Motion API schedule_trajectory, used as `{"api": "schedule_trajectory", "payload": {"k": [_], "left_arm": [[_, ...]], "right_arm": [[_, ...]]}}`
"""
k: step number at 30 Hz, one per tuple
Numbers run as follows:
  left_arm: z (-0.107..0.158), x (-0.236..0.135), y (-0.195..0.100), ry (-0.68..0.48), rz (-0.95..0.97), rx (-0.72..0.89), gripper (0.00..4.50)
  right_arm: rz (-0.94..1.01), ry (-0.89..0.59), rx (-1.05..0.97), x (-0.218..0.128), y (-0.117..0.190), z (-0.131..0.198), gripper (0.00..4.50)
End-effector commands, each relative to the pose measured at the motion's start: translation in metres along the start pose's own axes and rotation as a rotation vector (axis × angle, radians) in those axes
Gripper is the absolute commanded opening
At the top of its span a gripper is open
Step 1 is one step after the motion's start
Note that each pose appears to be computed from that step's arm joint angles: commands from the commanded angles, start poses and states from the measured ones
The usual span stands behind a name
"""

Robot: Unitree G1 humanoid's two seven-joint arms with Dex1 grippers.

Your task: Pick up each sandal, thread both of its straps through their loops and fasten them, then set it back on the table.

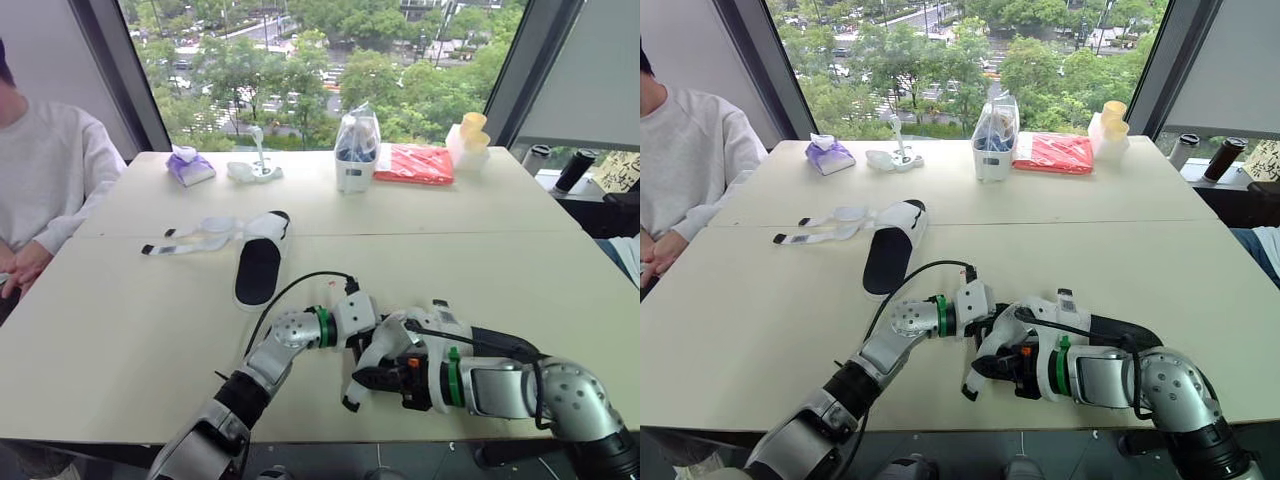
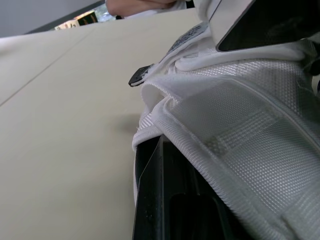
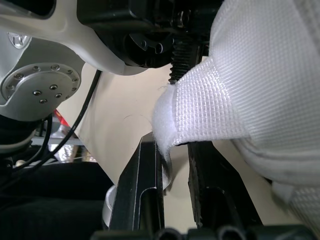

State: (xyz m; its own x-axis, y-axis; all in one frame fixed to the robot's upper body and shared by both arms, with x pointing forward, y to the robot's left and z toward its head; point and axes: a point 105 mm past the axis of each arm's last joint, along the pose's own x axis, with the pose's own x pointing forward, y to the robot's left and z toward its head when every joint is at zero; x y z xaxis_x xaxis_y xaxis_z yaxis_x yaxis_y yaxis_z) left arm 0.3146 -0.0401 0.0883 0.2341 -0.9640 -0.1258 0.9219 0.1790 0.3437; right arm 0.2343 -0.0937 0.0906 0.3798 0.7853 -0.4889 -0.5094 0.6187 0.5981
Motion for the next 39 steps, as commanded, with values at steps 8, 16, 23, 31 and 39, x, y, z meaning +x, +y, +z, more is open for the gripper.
{"api": "schedule_trajectory", "payload": {"k": [8, 16, 23, 31, 39], "left_arm": [[-0.088, -0.065, 0.000, 0.370, 0.039, -0.093, 0.00], [-0.085, -0.060, 0.000, 0.341, 0.040, -0.109, 0.00], [-0.083, -0.056, 0.000, 0.329, 0.024, -0.107, 0.00], [-0.082, -0.057, 0.001, 0.328, 0.026, -0.101, 0.00], [-0.083, -0.059, 0.000, 0.329, 0.032, -0.109, 0.00]], "right_arm": [[0.162, -0.130, 0.113, 0.017, 0.025, -0.001, 1.63], [0.189, -0.162, 0.145, -0.002, 0.037, -0.008, 2.68], [0.160, -0.162, 0.174, 0.008, 0.030, -0.013, 2.68], [0.112, -0.173, 0.199, 0.025, 0.016, -0.015, 2.45], [0.121, -0.252, 0.215, 0.021, 0.018, -0.007, 0.01]]}}
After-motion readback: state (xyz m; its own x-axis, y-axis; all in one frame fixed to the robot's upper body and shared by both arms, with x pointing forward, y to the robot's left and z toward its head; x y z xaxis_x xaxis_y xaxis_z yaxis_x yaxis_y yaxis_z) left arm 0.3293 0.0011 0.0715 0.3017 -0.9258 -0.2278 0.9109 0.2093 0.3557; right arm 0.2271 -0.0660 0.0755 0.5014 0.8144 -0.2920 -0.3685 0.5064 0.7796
